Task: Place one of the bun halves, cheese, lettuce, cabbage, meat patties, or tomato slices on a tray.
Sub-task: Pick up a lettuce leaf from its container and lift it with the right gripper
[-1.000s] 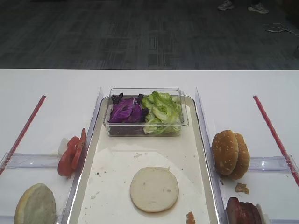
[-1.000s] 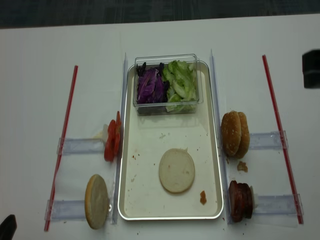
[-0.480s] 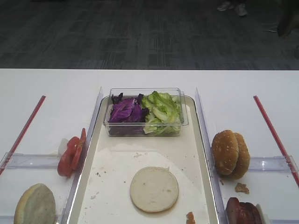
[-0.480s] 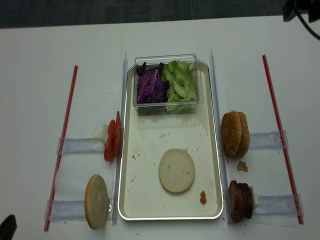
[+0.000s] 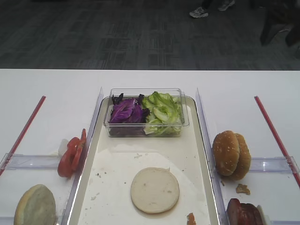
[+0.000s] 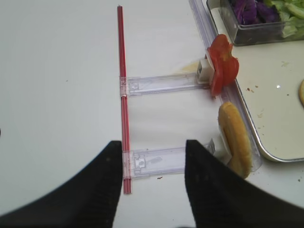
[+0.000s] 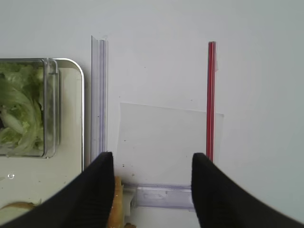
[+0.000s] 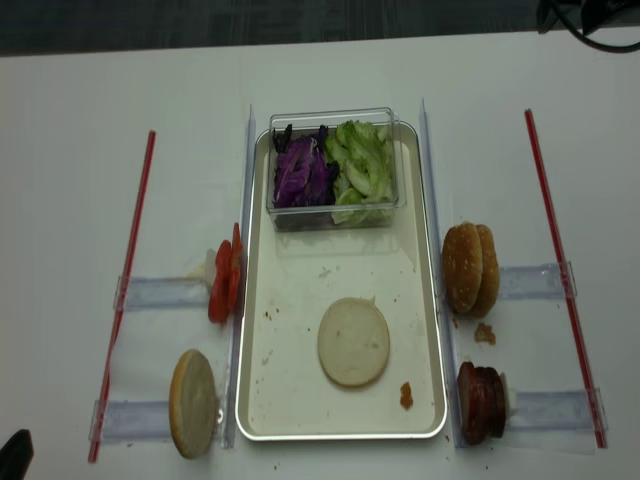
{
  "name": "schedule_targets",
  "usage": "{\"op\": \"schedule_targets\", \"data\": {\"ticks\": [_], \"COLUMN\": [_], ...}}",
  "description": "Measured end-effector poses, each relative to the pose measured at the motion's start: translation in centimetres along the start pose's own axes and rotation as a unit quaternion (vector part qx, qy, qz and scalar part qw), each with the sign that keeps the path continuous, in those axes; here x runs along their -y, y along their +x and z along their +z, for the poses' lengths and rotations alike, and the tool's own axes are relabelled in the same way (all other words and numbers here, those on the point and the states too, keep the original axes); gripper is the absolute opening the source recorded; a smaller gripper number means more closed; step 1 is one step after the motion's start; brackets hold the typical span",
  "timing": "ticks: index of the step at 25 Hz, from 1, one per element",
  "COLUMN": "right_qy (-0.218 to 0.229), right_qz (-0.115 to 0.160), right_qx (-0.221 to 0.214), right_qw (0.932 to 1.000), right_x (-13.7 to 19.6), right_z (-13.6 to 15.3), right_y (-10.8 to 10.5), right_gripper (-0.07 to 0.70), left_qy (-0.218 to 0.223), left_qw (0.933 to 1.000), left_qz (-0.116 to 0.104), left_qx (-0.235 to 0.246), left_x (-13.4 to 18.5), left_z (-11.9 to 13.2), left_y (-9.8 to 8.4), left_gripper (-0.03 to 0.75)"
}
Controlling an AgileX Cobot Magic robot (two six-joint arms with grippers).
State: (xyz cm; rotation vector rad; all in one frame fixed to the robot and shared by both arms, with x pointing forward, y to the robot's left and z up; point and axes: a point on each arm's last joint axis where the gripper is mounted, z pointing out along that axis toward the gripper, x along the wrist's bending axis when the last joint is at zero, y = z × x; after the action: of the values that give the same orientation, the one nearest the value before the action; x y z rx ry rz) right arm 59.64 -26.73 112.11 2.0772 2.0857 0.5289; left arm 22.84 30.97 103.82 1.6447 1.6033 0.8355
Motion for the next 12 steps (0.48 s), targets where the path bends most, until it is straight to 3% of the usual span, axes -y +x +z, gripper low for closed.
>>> {"op": "schedule_targets", "data": {"ticks": [12], "right_qy": [0.02], "right_qz": [0.015], "right_qx": [0.002], "right_qw": [0.9997], "right_x": [-0.4], "right_z": [1.7], "right_y": [-0.2], "right_gripper": [0.393], "left_qy": [0.0], "left_qw": [1.0], "left_qz": [0.0], "left_qx": [0.0], "left_x": [0.0], "left_z": [0.0], "left_y": [0.0], "left_gripper": [0.296]}}
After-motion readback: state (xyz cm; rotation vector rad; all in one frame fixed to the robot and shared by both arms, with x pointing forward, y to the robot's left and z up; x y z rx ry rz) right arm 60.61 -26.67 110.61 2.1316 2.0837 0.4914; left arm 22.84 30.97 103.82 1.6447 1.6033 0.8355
